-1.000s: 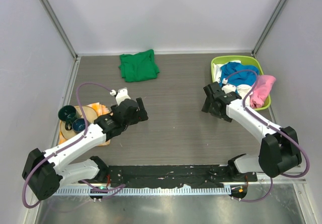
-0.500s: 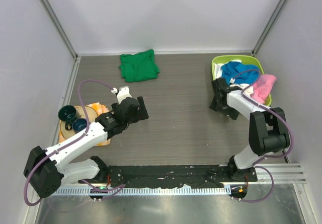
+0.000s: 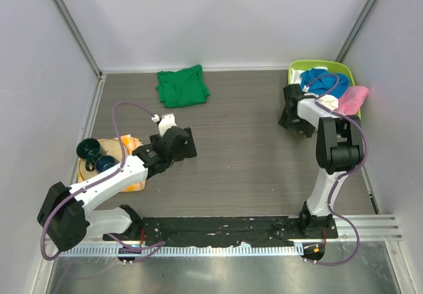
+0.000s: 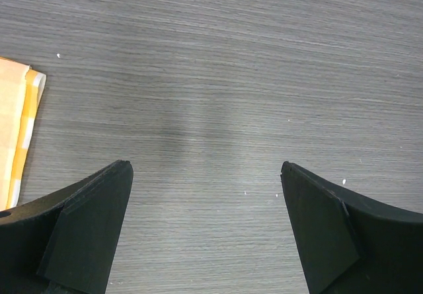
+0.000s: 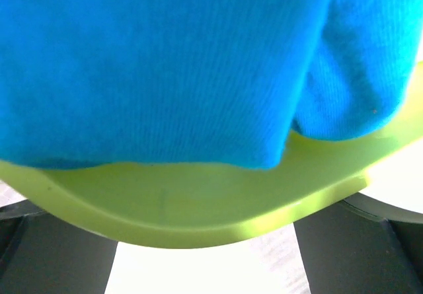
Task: Fold and stack the t-shirts
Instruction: Grab the tshirt from the pile
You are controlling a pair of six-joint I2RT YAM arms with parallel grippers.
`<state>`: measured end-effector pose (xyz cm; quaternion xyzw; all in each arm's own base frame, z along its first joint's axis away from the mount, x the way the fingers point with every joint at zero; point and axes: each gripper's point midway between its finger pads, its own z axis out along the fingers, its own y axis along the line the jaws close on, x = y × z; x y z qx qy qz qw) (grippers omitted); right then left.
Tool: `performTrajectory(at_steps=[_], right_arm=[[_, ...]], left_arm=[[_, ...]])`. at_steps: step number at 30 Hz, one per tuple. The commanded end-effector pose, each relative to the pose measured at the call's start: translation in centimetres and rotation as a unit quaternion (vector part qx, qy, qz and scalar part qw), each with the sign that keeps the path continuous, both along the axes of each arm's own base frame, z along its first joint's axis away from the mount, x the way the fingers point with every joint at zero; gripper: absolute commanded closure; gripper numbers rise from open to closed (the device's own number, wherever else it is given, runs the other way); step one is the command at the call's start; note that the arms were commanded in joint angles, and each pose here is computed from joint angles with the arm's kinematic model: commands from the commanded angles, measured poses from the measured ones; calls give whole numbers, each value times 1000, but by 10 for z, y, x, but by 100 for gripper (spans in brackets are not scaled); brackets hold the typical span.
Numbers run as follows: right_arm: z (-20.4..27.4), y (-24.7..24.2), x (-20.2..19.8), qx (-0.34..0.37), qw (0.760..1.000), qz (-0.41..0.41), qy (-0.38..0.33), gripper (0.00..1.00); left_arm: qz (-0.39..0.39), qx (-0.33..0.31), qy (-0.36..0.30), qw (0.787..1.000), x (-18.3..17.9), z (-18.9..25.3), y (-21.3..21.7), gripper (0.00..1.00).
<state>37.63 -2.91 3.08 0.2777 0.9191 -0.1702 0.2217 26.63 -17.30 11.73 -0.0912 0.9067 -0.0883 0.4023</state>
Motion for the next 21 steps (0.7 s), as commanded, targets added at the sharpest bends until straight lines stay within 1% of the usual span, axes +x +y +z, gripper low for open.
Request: performTrajectory(at_steps=[1, 6, 8, 10, 13, 14, 16, 17, 19, 21], right_arm=[[21, -6, 55, -8, 998, 12, -55, 0], [28, 0, 90, 1, 997, 27, -74, 0], [24, -2, 92, -7, 998, 29, -58, 0], [33, 1, 100, -2, 997, 34, -63, 0], [56, 14, 93, 17, 996, 53, -69, 0], [78, 20, 88, 23, 994, 61, -89, 0], [104, 28, 82, 36, 990, 70, -114, 0], [130, 32, 80, 46, 986, 76, -143, 1], [155, 39, 74, 64, 982, 86, -158, 1], [199, 43, 78, 72, 973, 95, -198, 1]], left_arm=[[7, -11, -31, 999, 17, 19, -6, 0], [7, -5, -27, 1000, 22, 14, -8, 0], [4, -5, -27, 1000, 23, 14, -10, 0], [2, -5, -24, 1000, 24, 13, -11, 0], [-4, -7, -25, 1000, 22, 15, -12, 0], [-6, -9, -27, 1000, 21, 16, -12, 0], [-12, -16, -30, 999, 19, 20, -13, 0], [-15, -17, -29, 999, 18, 22, -13, 0], [-22, -19, -31, 999, 17, 26, -14, 0], [-26, -18, -30, 999, 16, 26, -14, 0]])
